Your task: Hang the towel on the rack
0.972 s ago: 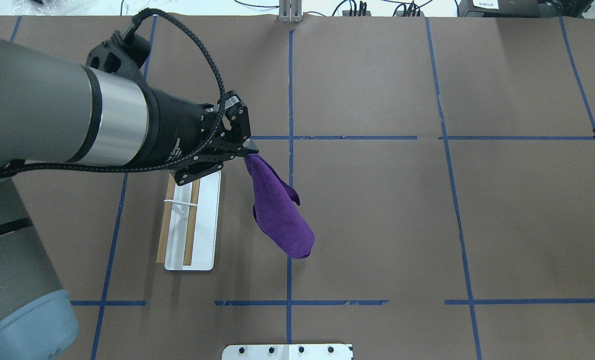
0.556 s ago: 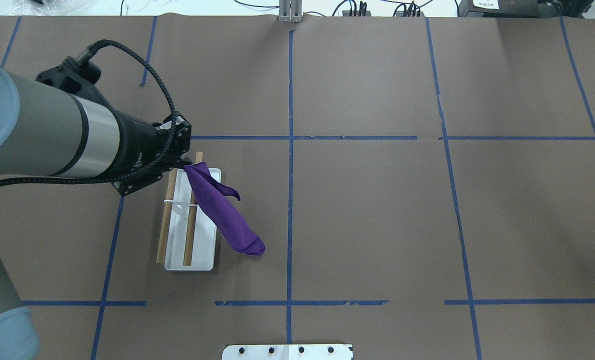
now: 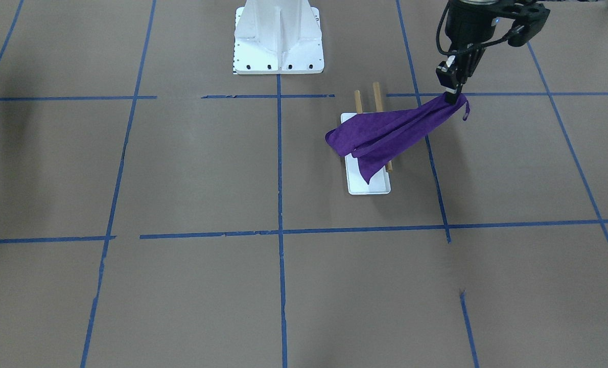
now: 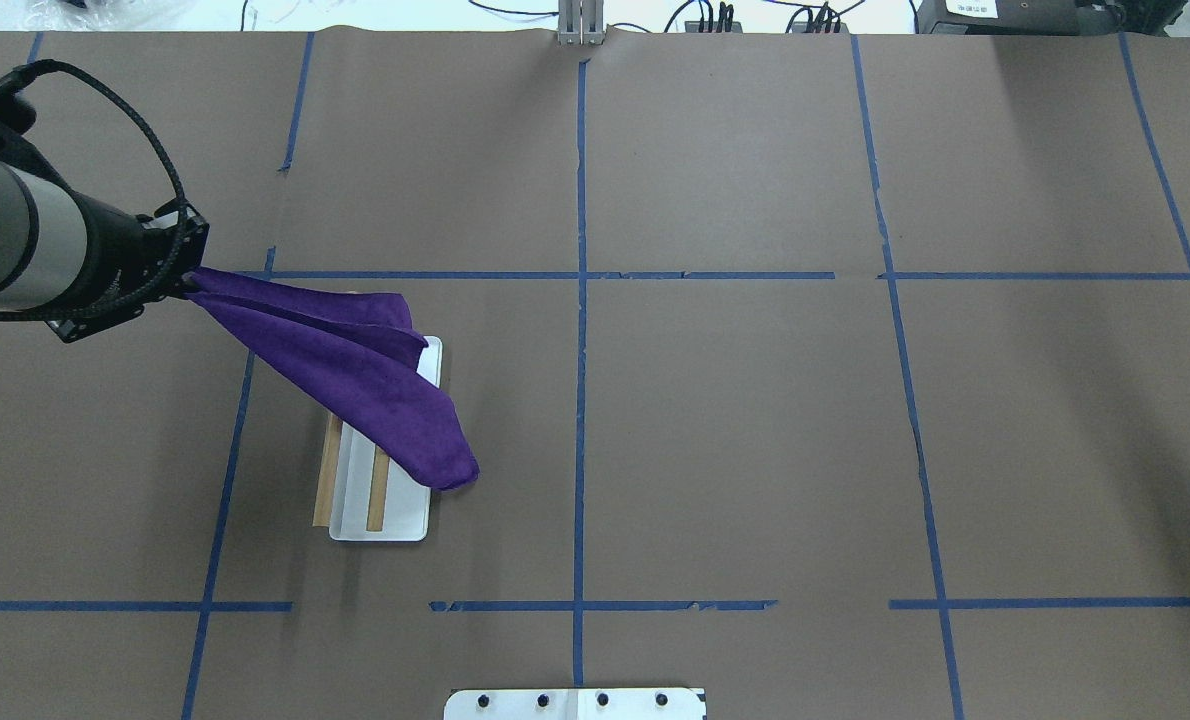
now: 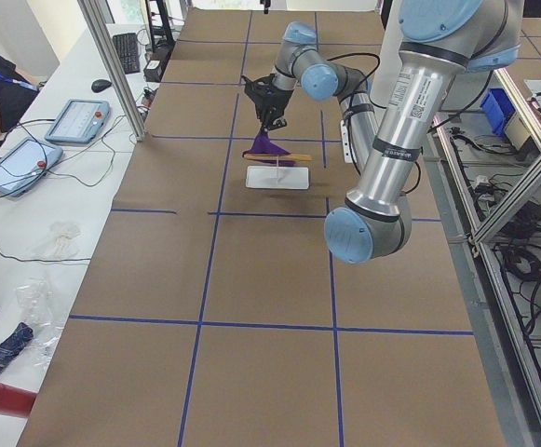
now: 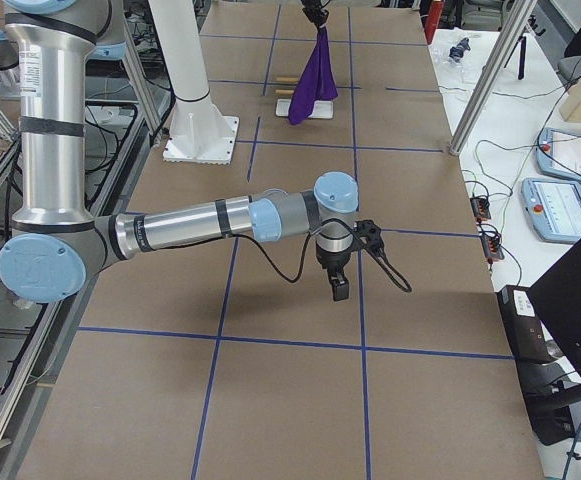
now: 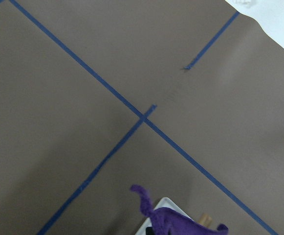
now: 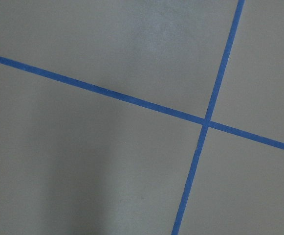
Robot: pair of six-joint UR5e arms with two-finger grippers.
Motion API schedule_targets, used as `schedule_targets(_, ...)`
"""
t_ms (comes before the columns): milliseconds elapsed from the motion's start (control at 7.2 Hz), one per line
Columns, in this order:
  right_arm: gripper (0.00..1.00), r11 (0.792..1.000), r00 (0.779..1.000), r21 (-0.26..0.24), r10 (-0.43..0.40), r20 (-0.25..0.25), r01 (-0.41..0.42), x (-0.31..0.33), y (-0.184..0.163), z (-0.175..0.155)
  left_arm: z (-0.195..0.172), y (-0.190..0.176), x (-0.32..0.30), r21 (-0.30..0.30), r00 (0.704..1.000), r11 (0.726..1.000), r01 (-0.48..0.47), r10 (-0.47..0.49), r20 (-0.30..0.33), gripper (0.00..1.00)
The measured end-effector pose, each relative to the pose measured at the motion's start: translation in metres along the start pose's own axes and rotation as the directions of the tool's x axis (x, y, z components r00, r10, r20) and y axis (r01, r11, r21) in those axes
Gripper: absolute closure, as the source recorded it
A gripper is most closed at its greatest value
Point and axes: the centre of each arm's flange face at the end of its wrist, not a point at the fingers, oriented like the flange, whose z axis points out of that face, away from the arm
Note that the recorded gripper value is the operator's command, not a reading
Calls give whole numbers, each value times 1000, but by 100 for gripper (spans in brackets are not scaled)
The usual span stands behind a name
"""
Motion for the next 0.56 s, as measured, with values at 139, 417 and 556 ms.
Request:
schedule_targets(139, 0, 1000, 1000, -1, 3, 2, -3, 3, 1, 3, 14, -3, -4, 22, 1000, 1000, -6, 5, 28, 100)
schedule_targets(417, 0, 1000, 1000, -1, 7, 4, -7, 4, 1, 3, 30, -1, -8, 30, 998, 999, -17, 15, 60, 1)
schedule_targets(556, 0, 1000, 1000, 1, 10, 4, -10, 5, 1, 3, 40, 4, -9, 29, 996, 999, -41, 39, 79, 0)
